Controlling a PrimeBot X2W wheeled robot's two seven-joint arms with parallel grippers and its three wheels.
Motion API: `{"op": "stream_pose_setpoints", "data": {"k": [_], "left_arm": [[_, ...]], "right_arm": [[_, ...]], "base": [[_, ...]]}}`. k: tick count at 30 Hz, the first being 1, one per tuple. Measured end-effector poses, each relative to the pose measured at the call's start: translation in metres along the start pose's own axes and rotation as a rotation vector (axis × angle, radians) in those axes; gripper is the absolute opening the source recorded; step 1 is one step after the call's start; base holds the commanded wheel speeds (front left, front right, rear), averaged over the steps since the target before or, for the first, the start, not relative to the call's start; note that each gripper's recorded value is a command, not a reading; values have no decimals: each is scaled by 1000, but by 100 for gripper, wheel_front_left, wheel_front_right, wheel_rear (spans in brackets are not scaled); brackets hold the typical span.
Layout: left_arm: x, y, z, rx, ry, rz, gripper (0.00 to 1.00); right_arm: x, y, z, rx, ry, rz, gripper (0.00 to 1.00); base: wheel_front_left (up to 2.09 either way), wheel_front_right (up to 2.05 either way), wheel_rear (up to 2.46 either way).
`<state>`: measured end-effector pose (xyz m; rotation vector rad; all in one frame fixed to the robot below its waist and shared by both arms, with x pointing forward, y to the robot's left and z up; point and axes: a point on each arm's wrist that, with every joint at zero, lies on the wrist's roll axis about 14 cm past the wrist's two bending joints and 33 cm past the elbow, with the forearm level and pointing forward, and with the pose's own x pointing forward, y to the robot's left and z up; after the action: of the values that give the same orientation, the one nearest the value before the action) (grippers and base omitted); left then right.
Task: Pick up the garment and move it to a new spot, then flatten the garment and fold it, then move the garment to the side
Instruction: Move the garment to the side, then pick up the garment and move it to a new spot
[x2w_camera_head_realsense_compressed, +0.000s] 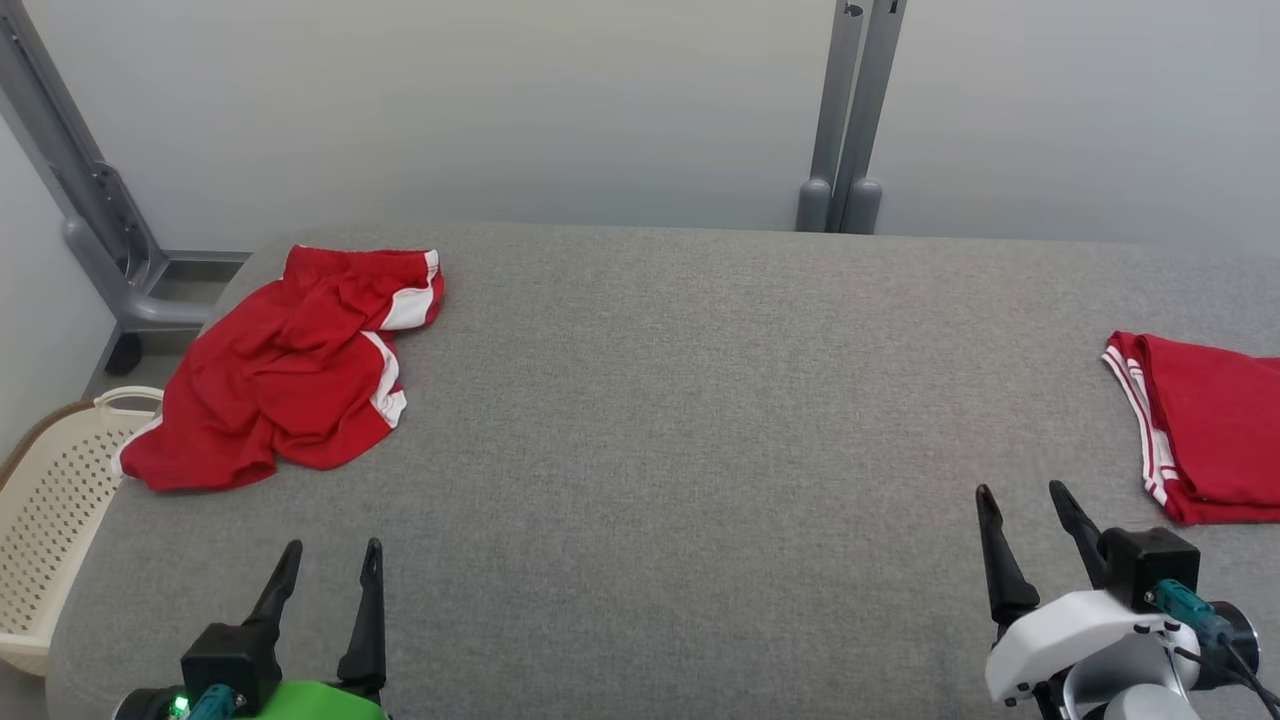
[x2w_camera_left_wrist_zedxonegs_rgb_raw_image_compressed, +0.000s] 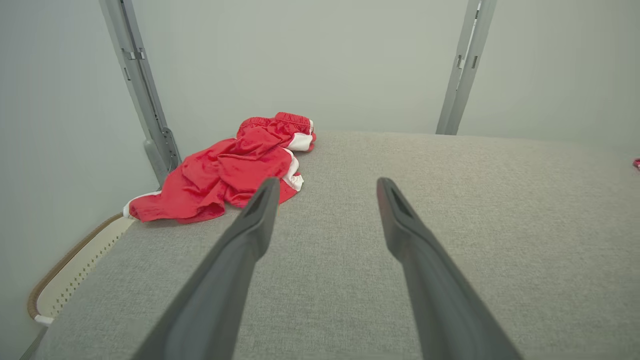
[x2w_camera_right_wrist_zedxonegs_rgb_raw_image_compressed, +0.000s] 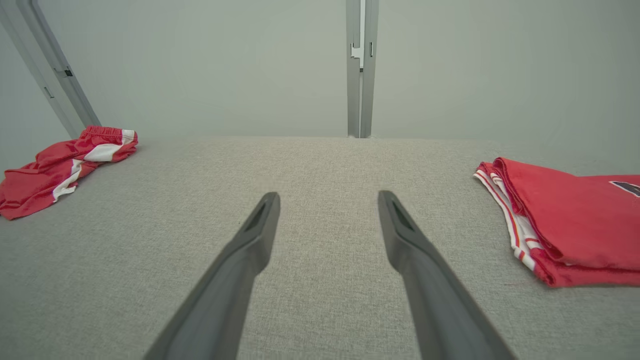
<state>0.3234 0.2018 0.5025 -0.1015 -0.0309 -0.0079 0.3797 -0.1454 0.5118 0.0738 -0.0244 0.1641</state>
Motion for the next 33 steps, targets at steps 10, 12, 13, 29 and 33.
{"op": "stream_pose_setpoints", "data": {"k": [10,12,13,29,33], "left_arm": [[-7,-5,-15,-40,33,1,100],[-7,-5,-16,-46,36,-1,100],[-6,-5,-16,-48,37,-3,100],[-5,-9,-33,-30,107,-24,100],[-5,-9,-34,-25,115,-27,100]], "right_arm": [[-22,-6,-23,4,53,-23,100],[-23,-8,-25,11,58,-29,100],[-24,-8,-26,12,60,-31,100],[-25,-9,-37,7,108,-31,100],[-25,-9,-36,11,107,-32,100]], "base": [[0,0,0],[0,0,0],[0,0,0],[0,0,0],[0,0,0]]}}
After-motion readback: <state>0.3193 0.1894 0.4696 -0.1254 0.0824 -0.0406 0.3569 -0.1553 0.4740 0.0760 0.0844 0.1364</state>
